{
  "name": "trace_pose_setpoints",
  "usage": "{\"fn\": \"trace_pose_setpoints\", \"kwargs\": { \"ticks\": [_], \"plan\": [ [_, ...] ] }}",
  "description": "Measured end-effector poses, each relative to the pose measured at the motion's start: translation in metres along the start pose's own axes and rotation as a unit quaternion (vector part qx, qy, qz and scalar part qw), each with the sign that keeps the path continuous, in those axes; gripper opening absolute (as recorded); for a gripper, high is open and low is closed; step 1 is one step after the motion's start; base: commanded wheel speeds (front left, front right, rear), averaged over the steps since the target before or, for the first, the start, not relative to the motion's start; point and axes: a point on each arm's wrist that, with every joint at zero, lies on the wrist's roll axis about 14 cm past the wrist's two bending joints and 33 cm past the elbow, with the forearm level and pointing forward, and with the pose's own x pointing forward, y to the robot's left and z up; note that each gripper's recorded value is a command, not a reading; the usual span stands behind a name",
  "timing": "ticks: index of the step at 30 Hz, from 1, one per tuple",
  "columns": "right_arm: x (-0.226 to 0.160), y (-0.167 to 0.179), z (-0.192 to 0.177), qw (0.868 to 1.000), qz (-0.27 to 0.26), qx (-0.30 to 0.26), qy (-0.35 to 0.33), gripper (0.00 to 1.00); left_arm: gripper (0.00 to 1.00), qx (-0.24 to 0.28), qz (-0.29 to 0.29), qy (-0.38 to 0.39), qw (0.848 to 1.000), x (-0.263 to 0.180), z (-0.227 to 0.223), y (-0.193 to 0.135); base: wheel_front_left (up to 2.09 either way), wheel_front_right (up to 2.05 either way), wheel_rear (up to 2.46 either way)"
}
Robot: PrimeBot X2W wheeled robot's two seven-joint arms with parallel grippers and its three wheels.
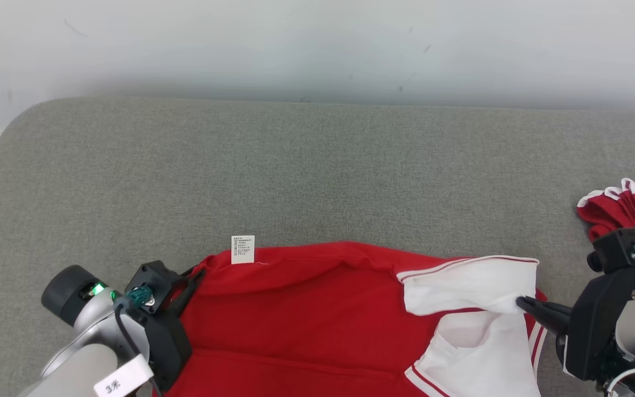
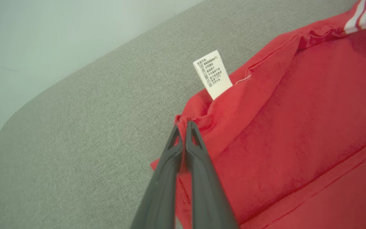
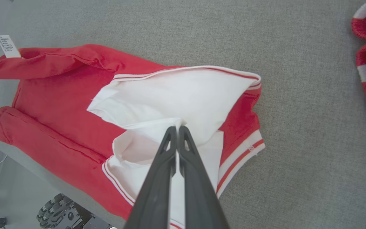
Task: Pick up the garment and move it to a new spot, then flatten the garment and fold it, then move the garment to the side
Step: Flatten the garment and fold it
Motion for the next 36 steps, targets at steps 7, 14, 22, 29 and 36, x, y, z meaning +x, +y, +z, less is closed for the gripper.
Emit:
{"fn": "trace_pose_setpoints", "kwargs": {
  "ticks": [7, 14, 22, 29, 36],
  "plan": [
    [-0.014, -0.004, -0.014, 0.999, -0.007, 0.028, 0.018, 0.0, 0.0, 0.051, 0.004, -0.006, 0.999, -0.008, -0.016, 0.002, 0.0, 0.0, 0.0],
    [-0.024, 0.001, -0.013, 0.999, -0.002, 0.045, 0.006, 0.0, 0.0, 0.055, 0.007, -0.013, 0.998, -0.008, -0.019, 0.002, 0.0, 0.0, 0.0],
    [-0.035, 0.009, -0.031, 0.997, 0.014, 0.074, 0.027, 0.0, 0.0, 0.041, 0.017, -0.01, 0.999, -0.01, -0.026, -0.001, 0.0, 0.0, 0.0],
    [-0.04, 0.009, -0.048, 0.994, 0.012, 0.094, 0.051, 0.0, 0.0, 0.022, 0.031, -0.006, 0.999, -0.013, -0.031, 0.0, 0.0, 0.0, 0.0],
    [-0.041, 0.01, -0.069, 0.99, 0.012, 0.107, 0.086, 0.0, 0.0, 0.001, 0.029, 0.007, 1.0, -0.018, -0.042, -0.009, 0.0, 0.0, 0.0]
  ]
}}
